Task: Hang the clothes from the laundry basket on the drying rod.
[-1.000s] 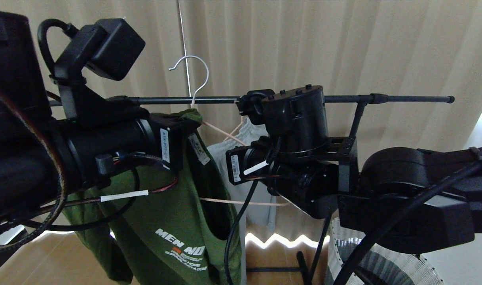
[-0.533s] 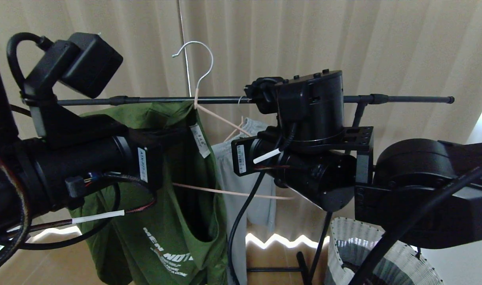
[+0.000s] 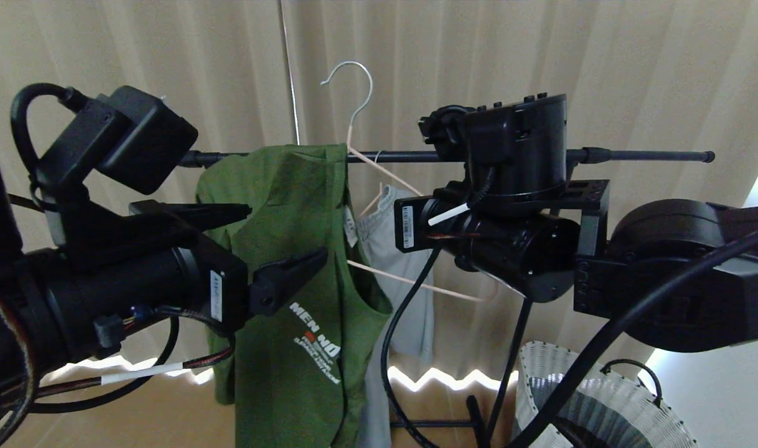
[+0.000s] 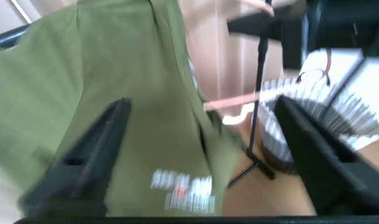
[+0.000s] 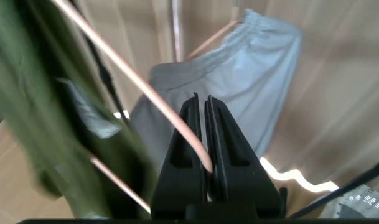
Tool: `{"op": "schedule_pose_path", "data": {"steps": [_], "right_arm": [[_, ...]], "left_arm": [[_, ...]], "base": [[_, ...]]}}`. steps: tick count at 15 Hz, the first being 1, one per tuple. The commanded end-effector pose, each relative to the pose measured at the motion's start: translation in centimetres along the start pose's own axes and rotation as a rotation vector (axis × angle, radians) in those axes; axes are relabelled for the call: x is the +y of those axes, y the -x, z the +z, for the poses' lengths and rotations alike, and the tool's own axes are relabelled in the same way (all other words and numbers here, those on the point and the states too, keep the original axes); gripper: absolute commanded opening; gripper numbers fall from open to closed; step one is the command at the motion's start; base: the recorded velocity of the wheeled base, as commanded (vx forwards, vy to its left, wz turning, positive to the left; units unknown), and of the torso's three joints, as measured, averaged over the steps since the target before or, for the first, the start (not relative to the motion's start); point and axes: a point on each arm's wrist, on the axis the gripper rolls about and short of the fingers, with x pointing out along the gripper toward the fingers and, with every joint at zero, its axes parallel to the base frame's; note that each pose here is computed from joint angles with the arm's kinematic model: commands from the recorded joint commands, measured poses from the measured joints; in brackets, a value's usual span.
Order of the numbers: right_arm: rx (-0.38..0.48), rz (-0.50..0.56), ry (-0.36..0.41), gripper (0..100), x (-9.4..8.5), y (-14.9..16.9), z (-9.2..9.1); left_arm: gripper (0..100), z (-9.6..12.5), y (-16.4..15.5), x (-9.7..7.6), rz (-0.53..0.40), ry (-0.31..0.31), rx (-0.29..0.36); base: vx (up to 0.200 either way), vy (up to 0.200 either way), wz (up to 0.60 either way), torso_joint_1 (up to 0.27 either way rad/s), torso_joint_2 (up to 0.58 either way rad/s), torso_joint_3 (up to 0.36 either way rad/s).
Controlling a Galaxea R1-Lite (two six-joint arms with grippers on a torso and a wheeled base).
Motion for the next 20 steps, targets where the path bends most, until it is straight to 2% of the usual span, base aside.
{"op": "schedule_pose_path", "data": {"steps": [1,2,3,5,8,10,12,15,17,18,20], "right_arm": [[-0.009,-0.027,-0.01,0,-1.0,-0.3,0.4],[-0.025,-0.044,-0.02,0,-1.9,0.1,1.1],[-0.025,-0.044,-0.02,0,-1.9,0.1,1.1],[-0.037,-0.049,-0.008,0,-3.3,2.2,1.6],[-0.02,-0.044,0.059,0,-5.1,5.4,0.8],[0.006,-0.03,0.071,0,-5.8,6.6,-0.2],[0.05,0.005,0.101,0,-6.5,7.3,-2.4],[-0.024,0.041,0.136,0,-6.7,7.3,-3.1],[-0.071,0.08,0.19,0,-6.9,7.5,-3.9],[-0.097,0.096,0.217,0,-7.0,7.6,-4.4],[-0.11,0.105,0.234,0,-6.9,7.7,-4.5]], "left_arm": [[100,-0.1,0.8,0.1,-0.002,-0.007,-0.011],[100,-0.3,1.6,0.1,-0.01,-0.029,-0.023],[100,-0.3,1.6,0.1,-0.01,-0.029,-0.023],[100,-1.1,2.8,0.5,0.006,-0.072,-0.024],[100,-1.0,3.6,0.9,0.03,-0.124,-0.069],[100,-0.6,3.6,1.4,0.059,-0.151,-0.094],[100,-1.0,2.9,2.3,0.01,-0.17,-0.088],[100,-1.6,1.3,3.1,-0.07,-0.22,-0.062],[100,-1.9,0.0,3.7,-0.131,-0.284,-0.055],[100,-1.8,-1.0,3.8,-0.148,-0.333,-0.052],[100,-1.7,-1.7,3.9,-0.152,-0.374,-0.052]], "base": [[0.0,0.0,0.0,0.0,0.0,0.0],[0.0,0.0,0.0,0.0,0.0,0.0],[0.0,0.0,0.0,0.0,0.0,0.0],[0.0,0.0,0.0,0.0,0.0,0.0],[0.0,0.0,0.0,0.0,0.0,0.0],[0.0,0.0,0.0,0.0,0.0,0.0],[0.0,0.0,0.0,0.0,0.0,0.0],[0.0,0.0,0.0,0.0,0.0,0.0],[0.0,0.0,0.0,0.0,0.0,0.0],[0.0,0.0,0.0,0.0,0.0,0.0],[0.0,0.0,0.0,0.0,0.0,0.0]]}}
